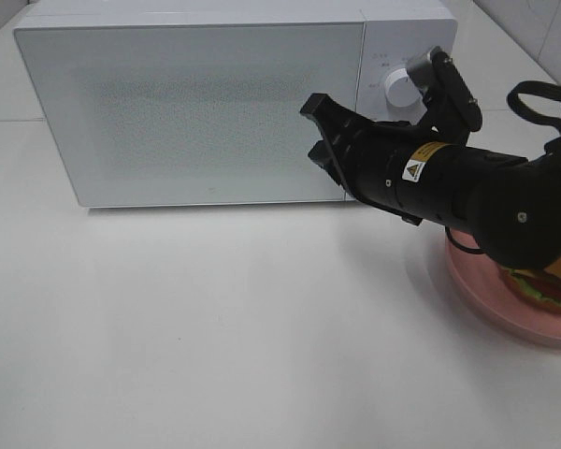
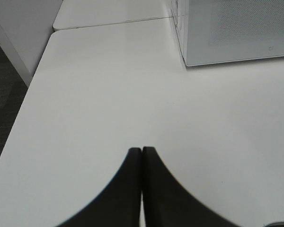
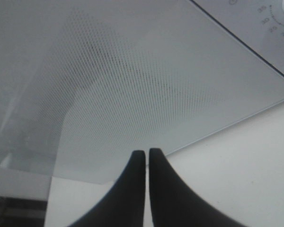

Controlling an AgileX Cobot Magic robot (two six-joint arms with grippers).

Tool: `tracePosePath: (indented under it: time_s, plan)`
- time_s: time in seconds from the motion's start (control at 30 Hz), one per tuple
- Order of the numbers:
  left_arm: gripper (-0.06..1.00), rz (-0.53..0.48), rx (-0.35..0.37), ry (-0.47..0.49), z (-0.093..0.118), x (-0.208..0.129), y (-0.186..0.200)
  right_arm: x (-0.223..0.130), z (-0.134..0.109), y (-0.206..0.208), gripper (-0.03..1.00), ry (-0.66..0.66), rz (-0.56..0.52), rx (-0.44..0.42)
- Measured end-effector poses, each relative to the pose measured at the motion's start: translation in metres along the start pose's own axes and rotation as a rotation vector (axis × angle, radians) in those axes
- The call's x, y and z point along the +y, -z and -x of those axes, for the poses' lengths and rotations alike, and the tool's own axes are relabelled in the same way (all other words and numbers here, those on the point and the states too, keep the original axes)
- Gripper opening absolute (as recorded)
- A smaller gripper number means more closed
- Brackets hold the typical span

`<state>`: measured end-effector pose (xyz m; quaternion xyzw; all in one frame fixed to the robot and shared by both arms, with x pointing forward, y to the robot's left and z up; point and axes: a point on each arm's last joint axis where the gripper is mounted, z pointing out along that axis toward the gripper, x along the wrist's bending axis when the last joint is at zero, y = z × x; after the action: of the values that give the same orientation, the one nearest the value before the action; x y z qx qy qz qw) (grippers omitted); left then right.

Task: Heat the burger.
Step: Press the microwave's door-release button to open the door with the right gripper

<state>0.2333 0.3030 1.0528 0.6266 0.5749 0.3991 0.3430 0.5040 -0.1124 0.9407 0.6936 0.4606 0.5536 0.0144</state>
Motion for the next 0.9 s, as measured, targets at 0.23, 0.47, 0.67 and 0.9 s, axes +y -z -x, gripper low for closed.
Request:
tracePosePath:
  time_s: [0.23,0.47,0.67,0.9]
  plan:
    - [0.0,0.0,0.0,0.0,0.0,0.0,0.0,-0.002,0.016,-0.011,0.01,-0.205,0.076,-0.041]
    - [0.0,0.0,0.0,0.0,0.0,0.0,0.0,-0.002,0.033,-0.018,0.01,-0.324,0.16,-0.113]
    - [0.0,0.0,0.0,0.0,0.0,0.0,0.0,-0.008,0.058,-0.026,0.01,-0.419,0.236,-0.219]
    - [0.0,0.0,0.0,0.0,0.0,0.0,0.0,-0.01,0.07,-0.031,0.01,-0.475,0.317,-0.216]
